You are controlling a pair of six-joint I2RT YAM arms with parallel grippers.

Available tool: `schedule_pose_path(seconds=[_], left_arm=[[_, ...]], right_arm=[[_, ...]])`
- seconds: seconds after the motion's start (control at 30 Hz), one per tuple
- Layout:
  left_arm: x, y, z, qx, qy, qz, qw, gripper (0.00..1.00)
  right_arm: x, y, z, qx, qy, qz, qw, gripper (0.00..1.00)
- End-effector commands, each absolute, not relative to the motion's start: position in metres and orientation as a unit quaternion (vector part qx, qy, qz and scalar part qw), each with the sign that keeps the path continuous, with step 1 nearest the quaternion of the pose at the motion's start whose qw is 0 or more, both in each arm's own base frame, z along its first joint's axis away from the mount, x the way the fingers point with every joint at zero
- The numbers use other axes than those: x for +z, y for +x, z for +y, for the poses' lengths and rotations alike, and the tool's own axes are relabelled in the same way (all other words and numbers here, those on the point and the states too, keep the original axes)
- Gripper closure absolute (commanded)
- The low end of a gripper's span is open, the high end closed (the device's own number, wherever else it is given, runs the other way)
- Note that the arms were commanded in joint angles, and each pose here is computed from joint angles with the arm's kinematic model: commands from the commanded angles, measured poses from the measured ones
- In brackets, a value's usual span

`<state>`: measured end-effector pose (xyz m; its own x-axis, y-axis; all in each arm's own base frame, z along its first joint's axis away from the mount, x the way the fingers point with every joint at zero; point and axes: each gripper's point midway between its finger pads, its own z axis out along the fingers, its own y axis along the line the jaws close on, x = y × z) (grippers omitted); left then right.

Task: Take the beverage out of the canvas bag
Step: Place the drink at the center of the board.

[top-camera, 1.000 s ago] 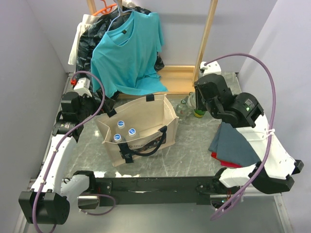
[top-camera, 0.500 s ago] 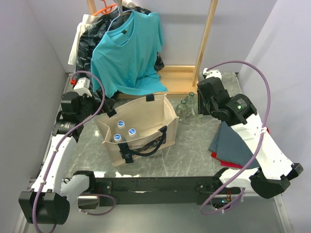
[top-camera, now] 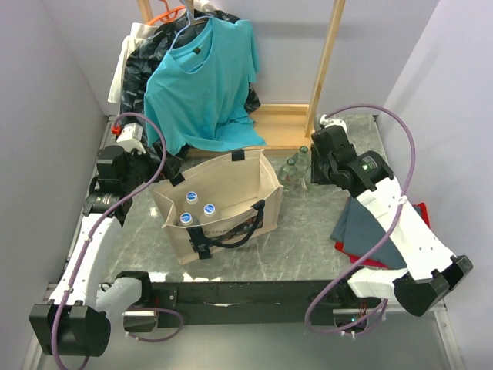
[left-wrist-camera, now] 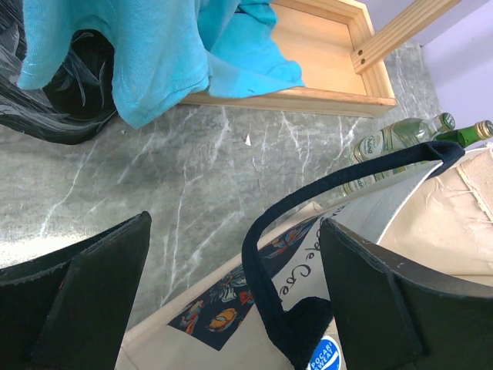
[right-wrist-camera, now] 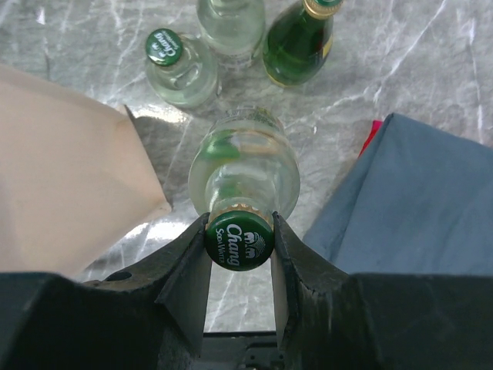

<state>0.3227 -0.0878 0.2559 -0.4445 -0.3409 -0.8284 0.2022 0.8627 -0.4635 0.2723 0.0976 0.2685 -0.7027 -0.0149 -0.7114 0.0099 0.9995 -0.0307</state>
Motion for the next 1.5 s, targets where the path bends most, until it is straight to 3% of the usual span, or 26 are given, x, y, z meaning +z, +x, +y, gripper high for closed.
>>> schedule_pose_path(seconds=[0.0,1.47], left_arm=[[0.269,0.321,-0.087,-0.26,-0.036,0.798,0.543,0.04],[0.262,0.322,-0.084,-0.25,-0.041,0.804,0.538,0.04]], right_arm=[[0.302,0.302,0.105,0.024,0.028,0.882,0.469,1.0],[0.204,0.356,0.11,-0.007,0.027,0.921,0.388,1.0]])
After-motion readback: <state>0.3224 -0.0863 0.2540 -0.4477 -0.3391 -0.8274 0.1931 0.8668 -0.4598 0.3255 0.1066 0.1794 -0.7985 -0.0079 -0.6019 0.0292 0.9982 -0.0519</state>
